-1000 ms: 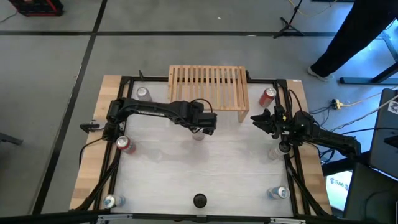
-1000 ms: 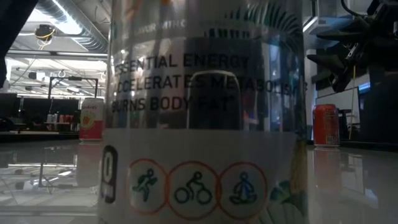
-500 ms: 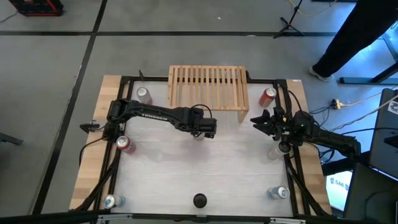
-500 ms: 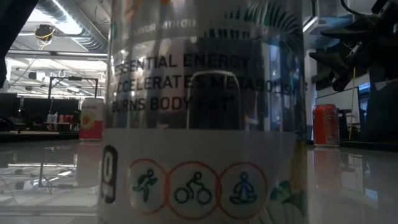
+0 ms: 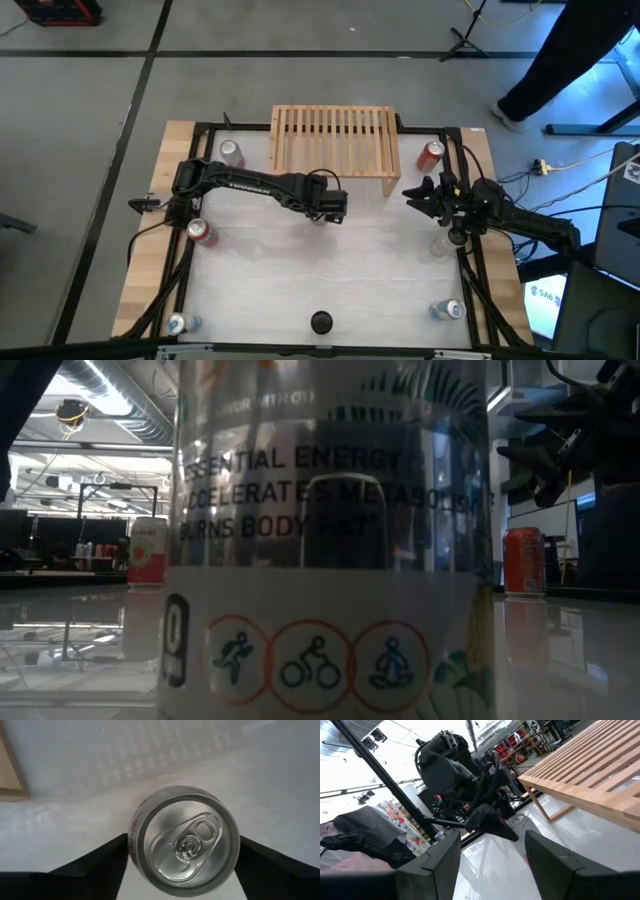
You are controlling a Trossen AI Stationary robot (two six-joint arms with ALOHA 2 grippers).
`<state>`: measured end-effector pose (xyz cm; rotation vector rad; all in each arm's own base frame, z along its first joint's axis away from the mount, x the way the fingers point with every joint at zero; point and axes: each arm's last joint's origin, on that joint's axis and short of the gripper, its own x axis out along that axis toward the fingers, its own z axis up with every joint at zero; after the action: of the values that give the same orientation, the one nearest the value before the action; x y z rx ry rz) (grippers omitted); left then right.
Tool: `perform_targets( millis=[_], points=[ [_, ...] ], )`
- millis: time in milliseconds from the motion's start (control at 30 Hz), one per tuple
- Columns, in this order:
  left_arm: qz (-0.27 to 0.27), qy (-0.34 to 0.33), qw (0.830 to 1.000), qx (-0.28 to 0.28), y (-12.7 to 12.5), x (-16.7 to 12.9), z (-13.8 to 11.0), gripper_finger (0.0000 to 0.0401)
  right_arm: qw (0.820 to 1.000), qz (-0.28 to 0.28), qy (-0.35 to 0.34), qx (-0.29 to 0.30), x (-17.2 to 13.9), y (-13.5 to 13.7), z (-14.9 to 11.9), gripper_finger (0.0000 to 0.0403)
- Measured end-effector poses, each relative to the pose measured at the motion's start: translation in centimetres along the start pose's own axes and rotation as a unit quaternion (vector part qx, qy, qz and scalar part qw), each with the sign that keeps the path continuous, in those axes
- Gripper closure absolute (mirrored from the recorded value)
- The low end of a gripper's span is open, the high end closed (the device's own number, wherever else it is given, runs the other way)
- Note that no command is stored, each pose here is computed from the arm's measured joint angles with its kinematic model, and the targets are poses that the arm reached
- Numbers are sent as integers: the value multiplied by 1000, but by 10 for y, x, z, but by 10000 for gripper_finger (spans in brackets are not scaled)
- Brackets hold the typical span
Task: Place canned beverage on shelf
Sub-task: Put the bottom pink white soda can on the shelf
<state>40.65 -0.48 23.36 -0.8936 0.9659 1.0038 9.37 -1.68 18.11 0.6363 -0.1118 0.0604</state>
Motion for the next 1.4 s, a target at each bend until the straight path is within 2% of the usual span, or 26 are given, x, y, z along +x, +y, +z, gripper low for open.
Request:
perform_targets(
  millis=[167,333,567,700,833,900,967,1167,1400],
  points=[
    [-2,1,1000,15,0,-1,-1,135,1000,-2,3,1,0,0,-1,194],
    [-8,9,999,34,-2,-13,-5,137,1000,-2,3,1,0,0,-1,194],
    [-69,35,995,68,-12,-74,-3,137,1000,-2,3,1,0,0,-1,194],
    [-93,24,991,96,-8,-127,7,137,1000,-3,4,3,0,-1,-1,194],
    [-90,-11,989,116,10,-174,26,137,1000,-7,1,8,0,-1,-1,194],
    [-76,-28,989,123,20,-184,37,137,1000,-14,-4,16,0,-1,-1,194],
    [-91,-45,988,112,33,-194,50,137,999,-22,-9,22,0,-2,0,194],
    [-81,-86,988,101,65,-208,89,137,999,-38,-13,36,0,-4,-1,194],
    [-55,-75,991,95,94,-192,139,137,997,-59,-1,52,0,-7,-4,194]
  ],
)
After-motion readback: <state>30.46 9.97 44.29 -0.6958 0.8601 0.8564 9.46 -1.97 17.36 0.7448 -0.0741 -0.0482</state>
